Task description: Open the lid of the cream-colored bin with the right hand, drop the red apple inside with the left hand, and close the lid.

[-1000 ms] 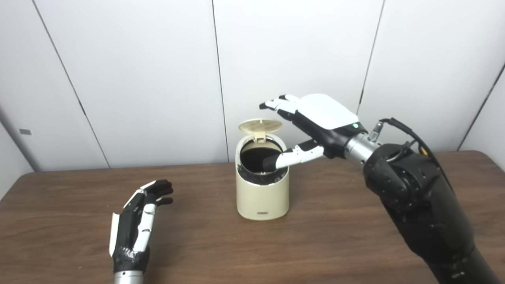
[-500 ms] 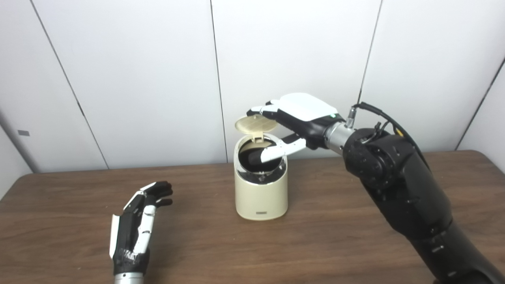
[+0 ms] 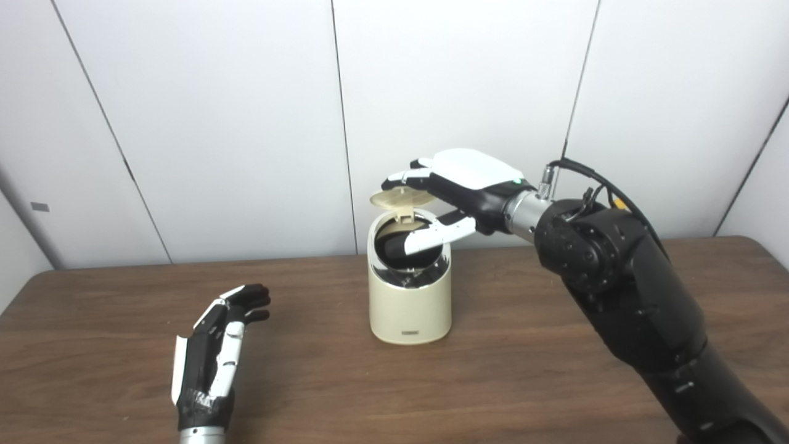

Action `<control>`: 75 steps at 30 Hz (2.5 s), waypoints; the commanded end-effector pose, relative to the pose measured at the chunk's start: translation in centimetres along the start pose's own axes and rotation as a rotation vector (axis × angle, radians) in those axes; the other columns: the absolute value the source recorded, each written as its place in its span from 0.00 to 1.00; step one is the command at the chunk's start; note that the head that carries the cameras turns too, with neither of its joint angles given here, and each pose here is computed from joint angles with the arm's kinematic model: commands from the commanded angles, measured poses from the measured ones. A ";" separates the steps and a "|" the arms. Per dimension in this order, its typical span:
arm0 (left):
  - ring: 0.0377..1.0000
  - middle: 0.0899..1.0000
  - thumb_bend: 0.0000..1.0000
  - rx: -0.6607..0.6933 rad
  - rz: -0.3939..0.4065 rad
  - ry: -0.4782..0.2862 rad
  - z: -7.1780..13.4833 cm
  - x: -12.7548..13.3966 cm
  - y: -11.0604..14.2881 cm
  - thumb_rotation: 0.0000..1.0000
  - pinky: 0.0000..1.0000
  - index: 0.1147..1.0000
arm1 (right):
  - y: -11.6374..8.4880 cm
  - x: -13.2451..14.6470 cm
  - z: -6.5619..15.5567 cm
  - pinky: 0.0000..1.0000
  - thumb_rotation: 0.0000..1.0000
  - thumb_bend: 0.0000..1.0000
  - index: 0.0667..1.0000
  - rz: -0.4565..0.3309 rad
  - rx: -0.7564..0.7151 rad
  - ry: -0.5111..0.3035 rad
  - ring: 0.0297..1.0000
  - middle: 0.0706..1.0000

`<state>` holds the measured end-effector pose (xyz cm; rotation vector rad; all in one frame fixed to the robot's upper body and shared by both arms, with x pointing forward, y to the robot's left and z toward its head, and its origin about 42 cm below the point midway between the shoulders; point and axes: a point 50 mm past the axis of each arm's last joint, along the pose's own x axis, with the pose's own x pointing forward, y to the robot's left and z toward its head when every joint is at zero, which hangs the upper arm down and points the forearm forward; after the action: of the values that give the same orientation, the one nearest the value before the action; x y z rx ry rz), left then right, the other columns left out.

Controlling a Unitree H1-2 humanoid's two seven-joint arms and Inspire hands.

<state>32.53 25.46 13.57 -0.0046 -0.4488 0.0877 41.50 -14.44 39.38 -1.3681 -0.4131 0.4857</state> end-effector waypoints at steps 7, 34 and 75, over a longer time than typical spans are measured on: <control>0.71 0.69 0.36 0.002 -0.010 -0.081 1.2 1.1 -0.1 0.68 0.67 0.66 | -0.5 -1.3 -0.1 0.88 1.00 0.89 0.75 -0.017 0.004 0.010 0.88 0.78; 0.71 0.69 0.33 0.021 0.005 -0.085 2.5 0.1 0.2 0.65 0.68 0.65 | 5.2 -2.0 -3.6 0.88 0.92 0.86 0.88 -0.022 0.126 0.050 0.86 0.85; 0.68 0.66 0.33 -0.003 0.057 -0.097 2.6 -0.2 -1.0 0.65 0.63 0.63 | 12.5 -3.3 -1.9 0.98 0.81 0.84 0.80 0.005 -0.432 0.149 0.95 0.89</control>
<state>30.55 24.61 14.09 -0.0184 -0.4603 0.1436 37.96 -14.72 28.15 -1.7494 -0.5346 0.2781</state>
